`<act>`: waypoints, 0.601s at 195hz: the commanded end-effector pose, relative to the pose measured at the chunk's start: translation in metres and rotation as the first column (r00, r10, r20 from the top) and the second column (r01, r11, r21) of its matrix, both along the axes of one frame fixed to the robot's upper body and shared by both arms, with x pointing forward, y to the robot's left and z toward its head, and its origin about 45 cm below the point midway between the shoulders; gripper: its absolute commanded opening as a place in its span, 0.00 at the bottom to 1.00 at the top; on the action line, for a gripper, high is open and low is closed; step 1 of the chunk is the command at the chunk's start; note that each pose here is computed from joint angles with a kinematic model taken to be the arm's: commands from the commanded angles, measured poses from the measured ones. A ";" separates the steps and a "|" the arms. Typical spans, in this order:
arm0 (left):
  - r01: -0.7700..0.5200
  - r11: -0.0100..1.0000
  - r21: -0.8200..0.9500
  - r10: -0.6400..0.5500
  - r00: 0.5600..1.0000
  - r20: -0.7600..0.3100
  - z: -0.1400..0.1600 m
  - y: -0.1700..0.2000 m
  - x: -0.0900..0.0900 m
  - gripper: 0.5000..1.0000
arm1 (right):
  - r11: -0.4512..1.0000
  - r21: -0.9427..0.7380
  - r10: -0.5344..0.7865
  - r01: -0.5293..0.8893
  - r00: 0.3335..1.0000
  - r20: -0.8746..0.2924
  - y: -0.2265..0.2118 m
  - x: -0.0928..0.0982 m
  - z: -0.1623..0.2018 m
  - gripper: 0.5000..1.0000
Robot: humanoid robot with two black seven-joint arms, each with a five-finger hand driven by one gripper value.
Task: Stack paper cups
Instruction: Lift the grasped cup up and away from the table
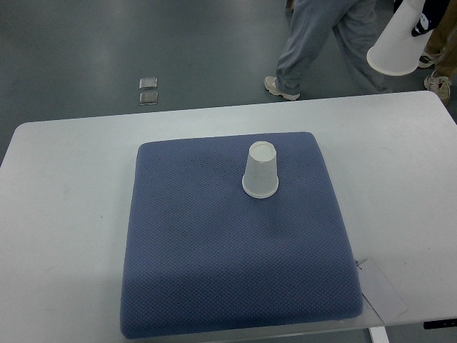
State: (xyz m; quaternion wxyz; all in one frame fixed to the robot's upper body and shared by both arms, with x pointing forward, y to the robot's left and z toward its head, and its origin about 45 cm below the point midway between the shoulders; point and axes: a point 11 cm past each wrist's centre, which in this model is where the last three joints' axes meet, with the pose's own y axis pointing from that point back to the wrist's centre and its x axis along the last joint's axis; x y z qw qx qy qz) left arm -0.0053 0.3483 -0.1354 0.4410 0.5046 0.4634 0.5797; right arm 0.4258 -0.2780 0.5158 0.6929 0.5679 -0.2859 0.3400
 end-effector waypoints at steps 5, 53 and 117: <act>0.000 1.000 0.000 0.000 1.000 0.000 0.000 0.000 0.000 1.00 | 1.000 -0.024 0.012 -0.012 1.000 0.005 0.003 -0.003 0.011 0.27; 0.000 1.000 0.000 0.000 1.000 0.000 0.000 0.000 0.000 1.00 | 0.999 -0.025 0.034 -0.034 0.999 0.019 0.012 -0.004 0.018 0.28; 0.000 1.000 0.000 0.000 1.000 0.000 0.000 0.000 0.000 1.00 | 0.984 -0.039 0.172 -0.171 0.985 0.014 0.078 -0.001 0.014 0.28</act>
